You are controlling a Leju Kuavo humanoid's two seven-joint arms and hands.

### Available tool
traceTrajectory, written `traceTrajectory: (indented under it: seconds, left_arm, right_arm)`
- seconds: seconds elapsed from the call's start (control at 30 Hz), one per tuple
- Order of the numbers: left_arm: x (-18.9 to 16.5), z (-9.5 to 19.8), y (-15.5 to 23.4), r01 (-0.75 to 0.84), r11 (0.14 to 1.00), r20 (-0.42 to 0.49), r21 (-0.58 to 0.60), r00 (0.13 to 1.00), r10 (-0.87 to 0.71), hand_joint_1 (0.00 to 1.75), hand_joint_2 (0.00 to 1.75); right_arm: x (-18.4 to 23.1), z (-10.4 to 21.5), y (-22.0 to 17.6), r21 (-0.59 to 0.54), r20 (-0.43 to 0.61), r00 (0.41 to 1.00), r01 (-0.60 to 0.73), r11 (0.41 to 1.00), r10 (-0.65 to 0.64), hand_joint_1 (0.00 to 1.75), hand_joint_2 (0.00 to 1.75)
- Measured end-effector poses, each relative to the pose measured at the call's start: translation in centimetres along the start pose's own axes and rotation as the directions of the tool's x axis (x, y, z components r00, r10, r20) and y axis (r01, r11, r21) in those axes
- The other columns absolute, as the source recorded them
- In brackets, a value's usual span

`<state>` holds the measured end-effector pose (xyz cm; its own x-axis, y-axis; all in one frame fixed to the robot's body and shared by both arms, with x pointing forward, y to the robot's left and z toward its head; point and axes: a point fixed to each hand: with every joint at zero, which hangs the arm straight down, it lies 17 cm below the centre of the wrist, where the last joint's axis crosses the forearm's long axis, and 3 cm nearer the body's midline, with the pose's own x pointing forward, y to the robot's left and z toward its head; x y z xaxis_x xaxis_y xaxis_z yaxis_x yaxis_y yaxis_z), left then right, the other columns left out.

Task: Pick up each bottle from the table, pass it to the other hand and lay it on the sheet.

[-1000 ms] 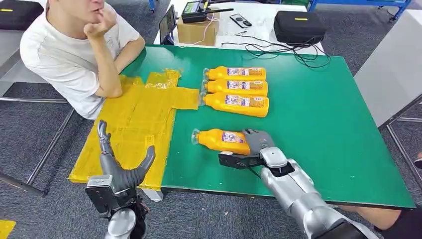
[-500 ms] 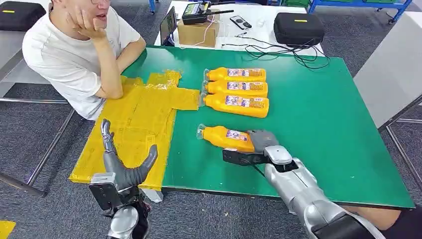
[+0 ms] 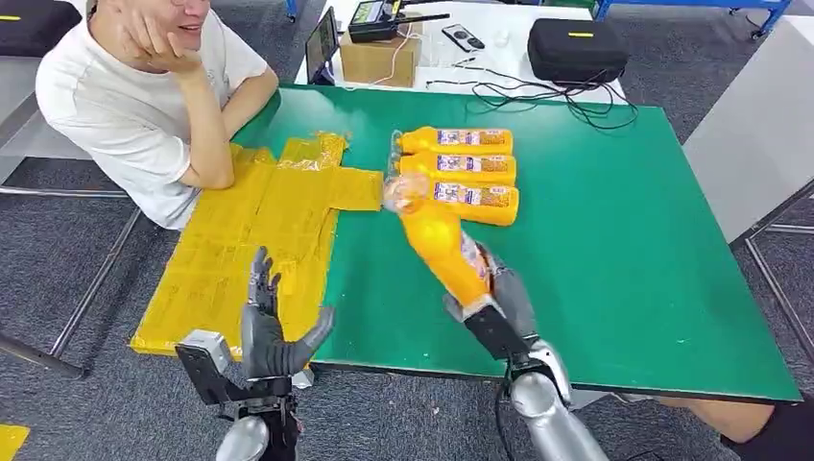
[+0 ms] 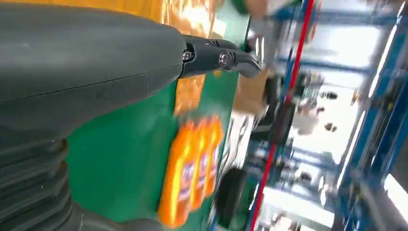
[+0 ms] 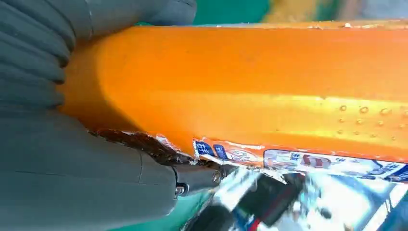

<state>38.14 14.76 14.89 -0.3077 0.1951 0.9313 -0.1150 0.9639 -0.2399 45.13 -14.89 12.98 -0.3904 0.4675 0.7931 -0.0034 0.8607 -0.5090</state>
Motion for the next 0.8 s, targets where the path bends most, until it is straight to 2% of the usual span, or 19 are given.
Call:
traceTrajectory:
  seconds: [0.13, 0.27, 0.37, 0.43, 0.6, 0.8]
  left_arm:
    - [-0.3, 0.9, -1.4, 0.009, 0.998, -0.003, -0.056, 1.0, -0.009, 0.0, 1.75]
    - [-0.2, 1.8, -3.6, 0.019, 0.987, 0.017, -0.162, 1.0, -0.016, 0.0, 1.75]
    - [0.1, 3.1, -6.4, 0.035, 0.959, 0.044, -0.281, 0.999, -0.024, 0.0, 1.75]
    - [0.1, 3.4, -7.3, 0.022, 0.951, 0.041, -0.309, 0.999, -0.01, 0.0, 1.75]
    - [0.3, 3.1, -7.9, -0.002, 0.946, 0.034, -0.324, 0.999, 0.014, 0.0, 1.75]
    - [0.8, 0.9, -8.5, -0.163, 0.942, -0.046, -0.295, 0.987, 0.156, 0.0, 1.75]
  right_arm:
    - [1.4, 0.2, -2.3, -0.09, 0.032, 0.999, 0.044, 0.995, -0.041, 1.75, 1.75]
    - [2.4, 0.4, -2.7, -0.098, 0.059, 0.995, 0.089, 0.991, -0.083, 1.75, 1.75]
    - [3.7, 0.7, 0.2, 0.033, 0.094, 0.989, 0.109, 0.993, -0.112, 1.75, 1.75]
    - [5.0, 1.2, 2.8, 0.124, 0.123, 0.987, 0.084, 0.989, -0.1, 1.75, 1.75]
    - [7.4, 2.1, 6.9, 0.221, 0.169, 0.98, 0.067, 0.973, -0.106, 1.75, 1.75]
    - [12.4, 3.3, 13.5, 0.344, 0.268, 0.955, 0.026, 0.939, -0.125, 1.75, 1.75]
